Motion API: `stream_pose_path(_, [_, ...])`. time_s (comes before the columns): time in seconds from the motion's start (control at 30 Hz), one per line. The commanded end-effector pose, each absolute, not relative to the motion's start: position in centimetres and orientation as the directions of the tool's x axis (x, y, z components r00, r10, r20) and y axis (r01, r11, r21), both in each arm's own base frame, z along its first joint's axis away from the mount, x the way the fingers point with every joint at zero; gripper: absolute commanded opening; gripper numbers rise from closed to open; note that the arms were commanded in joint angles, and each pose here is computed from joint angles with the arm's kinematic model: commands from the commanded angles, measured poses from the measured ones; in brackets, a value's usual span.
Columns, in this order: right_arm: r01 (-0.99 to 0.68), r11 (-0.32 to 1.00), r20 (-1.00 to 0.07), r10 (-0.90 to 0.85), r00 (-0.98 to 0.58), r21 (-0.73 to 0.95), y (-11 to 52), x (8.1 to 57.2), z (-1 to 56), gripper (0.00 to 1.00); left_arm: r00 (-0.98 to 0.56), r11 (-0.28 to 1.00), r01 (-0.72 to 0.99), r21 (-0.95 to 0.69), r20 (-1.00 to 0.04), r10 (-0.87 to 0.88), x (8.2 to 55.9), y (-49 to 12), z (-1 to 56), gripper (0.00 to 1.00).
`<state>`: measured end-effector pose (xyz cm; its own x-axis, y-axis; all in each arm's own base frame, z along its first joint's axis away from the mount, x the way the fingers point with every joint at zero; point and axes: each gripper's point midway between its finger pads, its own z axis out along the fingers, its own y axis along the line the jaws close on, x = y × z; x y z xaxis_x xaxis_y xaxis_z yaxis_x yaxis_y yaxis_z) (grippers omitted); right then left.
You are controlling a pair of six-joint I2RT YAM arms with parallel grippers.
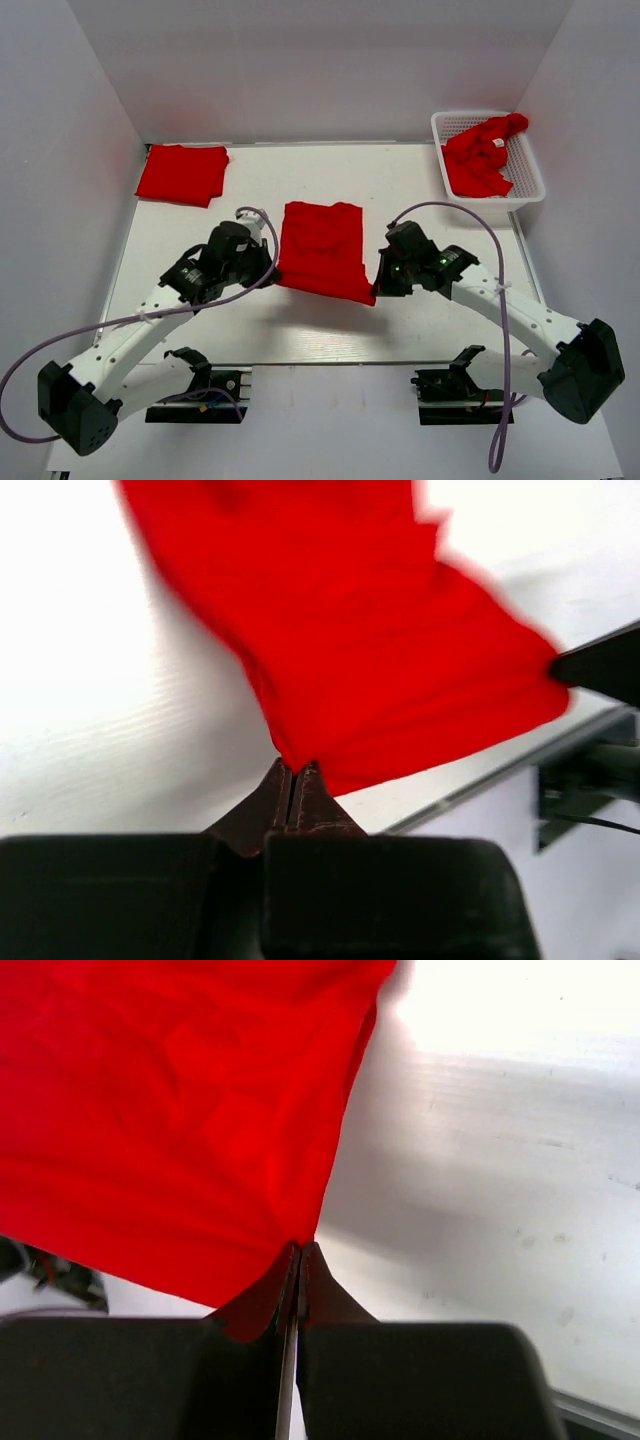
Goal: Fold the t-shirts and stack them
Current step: Fold the long partially folded tshirt into a neat square
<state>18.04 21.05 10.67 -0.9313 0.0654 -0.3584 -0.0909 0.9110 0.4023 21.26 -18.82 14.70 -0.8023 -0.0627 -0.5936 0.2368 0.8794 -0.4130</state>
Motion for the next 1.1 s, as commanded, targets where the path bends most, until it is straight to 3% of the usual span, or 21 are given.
stream_pose_path(0.0, [-0.136,0.913,-0.338,0.003,-0.941,0.386,20.3,16.7,12.6,0.0,-0.761,0.854,0.262,-0.45,-0.641,-0.104,21.5,-19.1,18.6,0.0])
stream_pose_path(0.2, [-0.145,0.947,-0.47,0.008,-0.882,0.288,20.3,21.5,16.3,0.0,-0.752,0.917,0.121,-0.381,-0.638,-0.165,25.0,-18.5,20.0,0.0])
stream_pose_path(0.27, [-0.134,0.961,-0.469,-0.006,-0.883,0.24,20.1,22.9,15.6,0.0,-0.743,0.934,0.036,-0.355,-0.635,-0.213,26.4,-17.3,19.9,0.0])
stream_pose_path(0.47, [-0.15,0.955,-0.562,0.021,-0.827,0.256,21.8,28.7,19.1,0.0,-0.723,0.957,-0.114,-0.265,-0.639,-0.263,29.8,-16.3,19.4,0.0])
stream_pose_path(0.67, [-0.165,0.957,-0.552,-0.005,-0.834,0.239,22.7,32.6,18.6,0.0,-0.667,0.947,-0.202,-0.249,-0.673,-0.319,33.3,-15.1,20.3,0.0])
stream_pose_path(1.07, [-0.153,0.956,-0.499,-0.008,-0.867,0.25,23.0,38.6,16.1,0.0,-0.68,0.96,-0.188,-0.207,-0.678,-0.28,40.2,-14.6,17.3,0.0])
